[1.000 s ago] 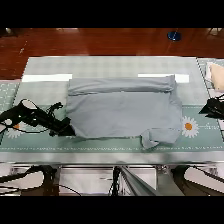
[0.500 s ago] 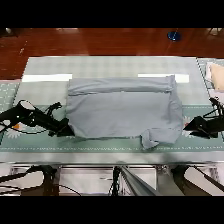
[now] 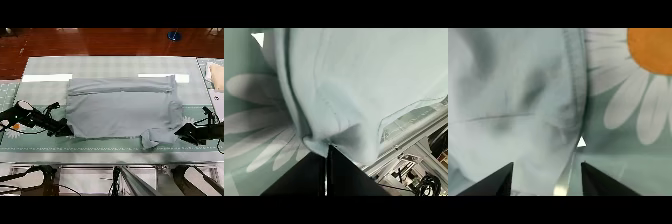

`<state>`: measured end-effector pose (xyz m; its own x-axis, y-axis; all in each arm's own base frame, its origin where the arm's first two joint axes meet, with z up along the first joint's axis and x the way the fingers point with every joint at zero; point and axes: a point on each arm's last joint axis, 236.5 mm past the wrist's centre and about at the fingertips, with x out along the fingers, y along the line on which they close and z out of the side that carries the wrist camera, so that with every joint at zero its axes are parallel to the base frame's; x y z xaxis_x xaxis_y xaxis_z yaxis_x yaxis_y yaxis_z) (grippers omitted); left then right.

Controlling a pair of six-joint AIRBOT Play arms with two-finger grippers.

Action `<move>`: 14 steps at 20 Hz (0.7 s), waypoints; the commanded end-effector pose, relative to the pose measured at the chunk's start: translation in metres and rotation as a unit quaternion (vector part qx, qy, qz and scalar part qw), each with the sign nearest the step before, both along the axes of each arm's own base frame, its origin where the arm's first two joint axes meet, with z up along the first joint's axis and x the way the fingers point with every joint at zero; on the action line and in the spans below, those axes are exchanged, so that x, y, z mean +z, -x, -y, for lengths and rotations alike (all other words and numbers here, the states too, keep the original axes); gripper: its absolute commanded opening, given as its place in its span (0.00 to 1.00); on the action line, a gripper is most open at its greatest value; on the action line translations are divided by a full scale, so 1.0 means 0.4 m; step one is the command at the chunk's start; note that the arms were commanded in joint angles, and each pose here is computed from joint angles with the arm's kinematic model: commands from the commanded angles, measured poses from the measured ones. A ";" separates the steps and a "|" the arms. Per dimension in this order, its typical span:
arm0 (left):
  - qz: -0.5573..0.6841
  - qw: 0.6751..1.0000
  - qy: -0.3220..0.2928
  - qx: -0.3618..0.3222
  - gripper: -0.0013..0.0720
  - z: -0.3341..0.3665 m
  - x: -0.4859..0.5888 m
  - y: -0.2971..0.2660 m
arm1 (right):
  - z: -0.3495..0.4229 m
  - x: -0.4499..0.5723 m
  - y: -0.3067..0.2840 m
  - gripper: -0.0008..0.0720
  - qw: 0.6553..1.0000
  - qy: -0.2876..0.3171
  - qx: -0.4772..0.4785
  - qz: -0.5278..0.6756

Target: Fold the shirts.

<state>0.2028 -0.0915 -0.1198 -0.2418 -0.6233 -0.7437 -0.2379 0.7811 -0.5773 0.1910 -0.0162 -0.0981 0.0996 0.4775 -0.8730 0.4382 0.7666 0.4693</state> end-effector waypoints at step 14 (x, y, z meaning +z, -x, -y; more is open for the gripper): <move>0.278 0.960 -0.017 0.039 0.04 -0.008 0.262 -0.248 | -0.081 0.298 -0.297 0.04 0.960 -0.030 -0.023 0.277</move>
